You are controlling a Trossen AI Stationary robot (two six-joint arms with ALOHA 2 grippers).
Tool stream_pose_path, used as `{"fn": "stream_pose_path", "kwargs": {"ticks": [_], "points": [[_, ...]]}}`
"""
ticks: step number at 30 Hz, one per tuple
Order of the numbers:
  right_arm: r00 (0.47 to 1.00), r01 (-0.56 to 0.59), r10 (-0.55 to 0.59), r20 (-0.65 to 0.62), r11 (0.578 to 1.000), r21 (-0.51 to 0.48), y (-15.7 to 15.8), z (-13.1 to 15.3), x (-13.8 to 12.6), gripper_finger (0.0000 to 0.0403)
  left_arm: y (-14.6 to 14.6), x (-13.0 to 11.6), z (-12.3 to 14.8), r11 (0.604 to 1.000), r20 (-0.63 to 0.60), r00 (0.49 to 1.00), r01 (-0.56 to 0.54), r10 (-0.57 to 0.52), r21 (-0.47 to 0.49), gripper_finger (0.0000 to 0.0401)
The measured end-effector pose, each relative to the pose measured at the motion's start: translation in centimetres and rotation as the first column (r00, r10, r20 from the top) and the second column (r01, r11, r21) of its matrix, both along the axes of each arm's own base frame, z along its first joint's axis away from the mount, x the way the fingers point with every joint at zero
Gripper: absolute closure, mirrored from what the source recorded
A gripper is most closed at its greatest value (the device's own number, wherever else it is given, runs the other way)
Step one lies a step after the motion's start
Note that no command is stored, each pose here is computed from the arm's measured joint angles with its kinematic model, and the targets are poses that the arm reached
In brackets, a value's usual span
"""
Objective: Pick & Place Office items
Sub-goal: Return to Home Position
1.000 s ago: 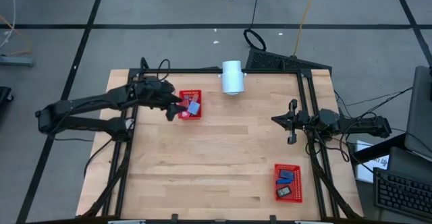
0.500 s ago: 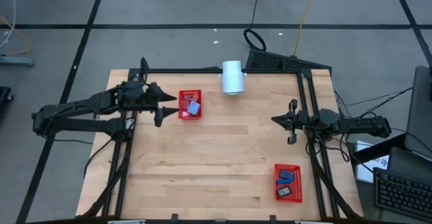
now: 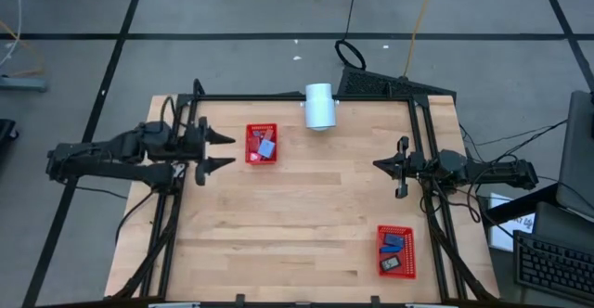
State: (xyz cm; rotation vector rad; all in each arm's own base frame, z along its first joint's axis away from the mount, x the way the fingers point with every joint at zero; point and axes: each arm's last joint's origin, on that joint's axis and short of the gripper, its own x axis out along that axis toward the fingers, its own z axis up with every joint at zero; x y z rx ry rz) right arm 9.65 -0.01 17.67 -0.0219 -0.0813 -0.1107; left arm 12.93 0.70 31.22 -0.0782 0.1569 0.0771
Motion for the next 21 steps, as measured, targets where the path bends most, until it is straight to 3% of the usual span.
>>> {"fn": "stream_pose_path", "kwargs": {"ticks": [9,21], "points": [[1.0,0.0,0.0,0.0,1.0,0.0,0.0,0.0,0.0,0.0403,-0.4,-2.2,-4.3,1.0,0.112,0.994,0.005,-0.003,-0.017,0.013],[1.0,0.0,0.0,0.0,1.0,0.0,0.0,0.0,0.0,0.0403,-0.7,-6.5,-5.6,0.997,0.311,0.947,0.074,-0.077,0.022,0.013]]}}
